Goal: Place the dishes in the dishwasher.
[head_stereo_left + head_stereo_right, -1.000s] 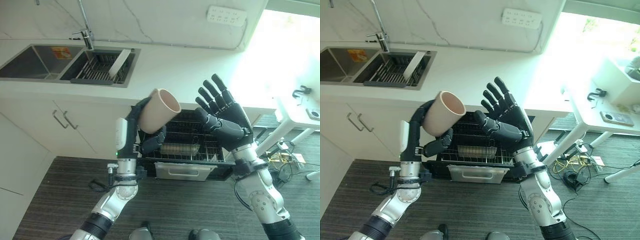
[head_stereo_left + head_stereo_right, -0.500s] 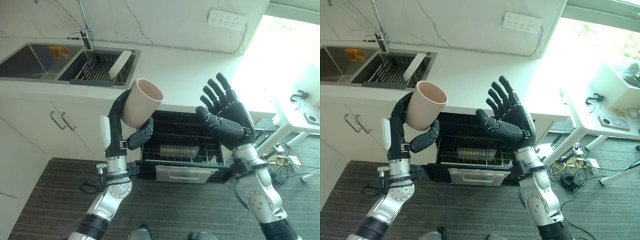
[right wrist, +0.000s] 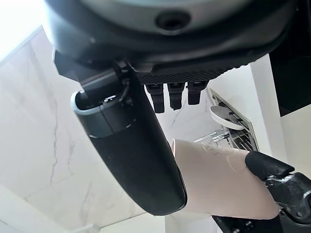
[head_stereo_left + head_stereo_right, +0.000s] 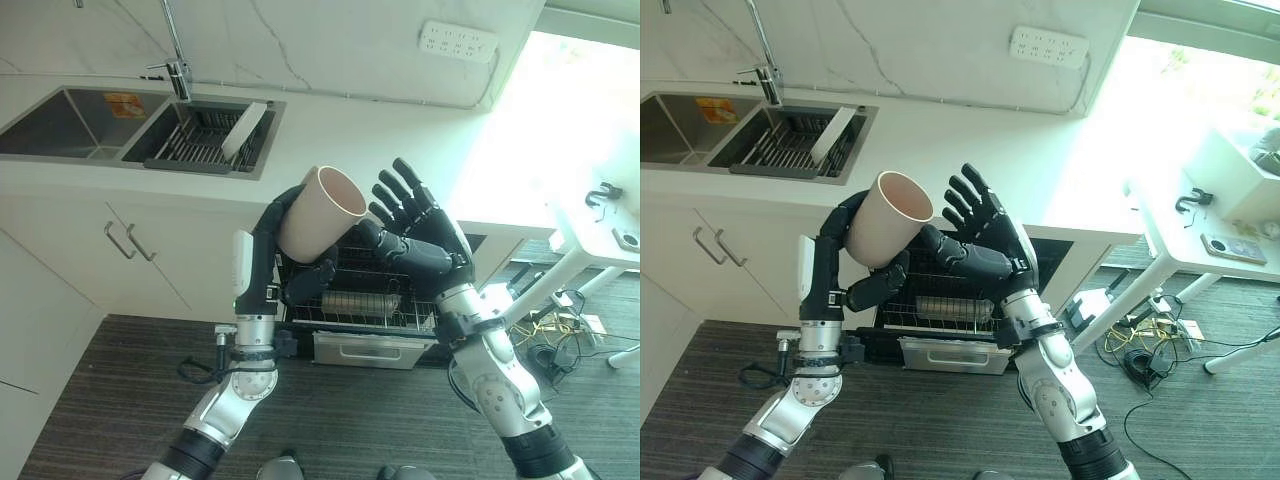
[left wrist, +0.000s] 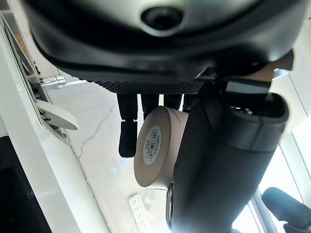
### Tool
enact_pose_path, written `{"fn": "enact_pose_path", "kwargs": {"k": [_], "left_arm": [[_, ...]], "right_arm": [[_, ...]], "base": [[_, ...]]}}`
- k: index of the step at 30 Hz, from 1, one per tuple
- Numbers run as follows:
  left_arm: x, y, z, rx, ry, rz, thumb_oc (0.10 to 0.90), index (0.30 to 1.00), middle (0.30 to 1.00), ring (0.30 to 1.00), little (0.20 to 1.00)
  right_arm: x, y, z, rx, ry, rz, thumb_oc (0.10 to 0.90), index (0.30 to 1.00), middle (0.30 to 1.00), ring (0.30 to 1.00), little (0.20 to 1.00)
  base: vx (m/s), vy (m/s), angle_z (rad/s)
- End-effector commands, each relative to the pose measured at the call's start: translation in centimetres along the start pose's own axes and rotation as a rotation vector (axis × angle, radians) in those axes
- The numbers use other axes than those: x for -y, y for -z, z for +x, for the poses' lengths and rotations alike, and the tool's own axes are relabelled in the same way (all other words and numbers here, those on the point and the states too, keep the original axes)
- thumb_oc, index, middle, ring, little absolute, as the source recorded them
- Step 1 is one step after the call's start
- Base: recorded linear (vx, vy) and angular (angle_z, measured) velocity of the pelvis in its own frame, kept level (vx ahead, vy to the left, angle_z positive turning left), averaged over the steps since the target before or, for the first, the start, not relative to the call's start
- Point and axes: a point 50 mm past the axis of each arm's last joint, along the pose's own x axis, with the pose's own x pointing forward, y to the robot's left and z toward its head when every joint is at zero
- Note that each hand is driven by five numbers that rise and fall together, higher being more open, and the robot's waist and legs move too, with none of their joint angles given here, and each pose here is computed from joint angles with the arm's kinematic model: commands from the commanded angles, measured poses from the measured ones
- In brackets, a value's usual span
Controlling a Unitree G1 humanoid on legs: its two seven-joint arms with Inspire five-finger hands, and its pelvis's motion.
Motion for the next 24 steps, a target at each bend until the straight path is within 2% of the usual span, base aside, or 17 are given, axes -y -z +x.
{"fn": "enact_pose_path", "kwargs": {"k": [1,17,24], "left_arm": [[0.5,-4.2,3.3,0.247,-0.021,-0.136,0.400,0.300,0.300,0.300,0.300],[1.3,-4.5,3.2,0.243,0.033,-0.168,0.400,0.300,0.300,0.300,0.300],[2.1,-5.3,3.0,0.269,0.111,-0.230,0.400,0.300,0.300,0.300,0.300]], "right_arm": [[-1.6,-2.9,2.3,0.180,-0.069,0.018,0.800,0.900,0.900,0.900,0.900],[-3.9,-1.7,2.9,0.115,-0.171,0.018,0.800,0.900,0.900,0.900,0.900],[-5.3,-1.0,3.0,0.075,-0.229,0.038,0.800,0.900,0.900,0.900,0.900]], "base": [[0.00,0.000,0.00],[0.00,0.000,0.00],[0.00,0.000,0.00]]}}
